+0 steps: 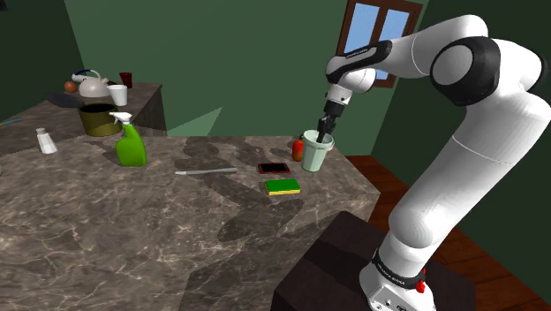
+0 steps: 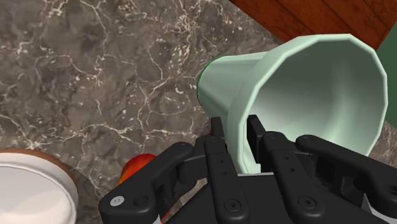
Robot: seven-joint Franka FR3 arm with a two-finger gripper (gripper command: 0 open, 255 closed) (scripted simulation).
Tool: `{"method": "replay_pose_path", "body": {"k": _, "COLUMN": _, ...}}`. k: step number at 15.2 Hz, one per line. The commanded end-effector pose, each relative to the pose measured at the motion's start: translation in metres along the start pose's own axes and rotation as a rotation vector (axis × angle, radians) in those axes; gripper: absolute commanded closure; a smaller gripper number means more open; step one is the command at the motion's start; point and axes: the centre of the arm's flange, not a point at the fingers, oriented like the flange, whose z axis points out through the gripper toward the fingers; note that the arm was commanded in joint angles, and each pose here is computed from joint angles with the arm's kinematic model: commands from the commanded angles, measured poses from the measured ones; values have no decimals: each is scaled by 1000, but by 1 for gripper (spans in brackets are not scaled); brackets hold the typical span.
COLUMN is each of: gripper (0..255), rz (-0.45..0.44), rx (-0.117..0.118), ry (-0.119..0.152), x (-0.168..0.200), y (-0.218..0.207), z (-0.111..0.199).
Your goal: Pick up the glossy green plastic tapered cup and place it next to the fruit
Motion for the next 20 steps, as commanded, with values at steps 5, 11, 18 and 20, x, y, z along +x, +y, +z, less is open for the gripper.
{"method": "replay_pose_path", "body": {"k": 5, "gripper": 255, "rz": 0, "rx": 0, "ry": 1, "x": -1, "y": 9, "z": 30}}
{"method": "replay_pose_path", "body": {"k": 11, "gripper": 255, "rz": 0, "rx": 0, "ry": 1, "x": -2, "y": 19, "z": 60}}
{"method": "replay_pose_path", "body": {"k": 18, "gripper": 255, "rz": 0, "rx": 0, "ry": 1, "x": -2, "y": 21, "z": 67}}
{"method": "replay_pose_path", "body": {"k": 20, "gripper": 255, "rz": 0, "rx": 0, "ry": 1, "x": -2, "y": 21, "z": 67}}
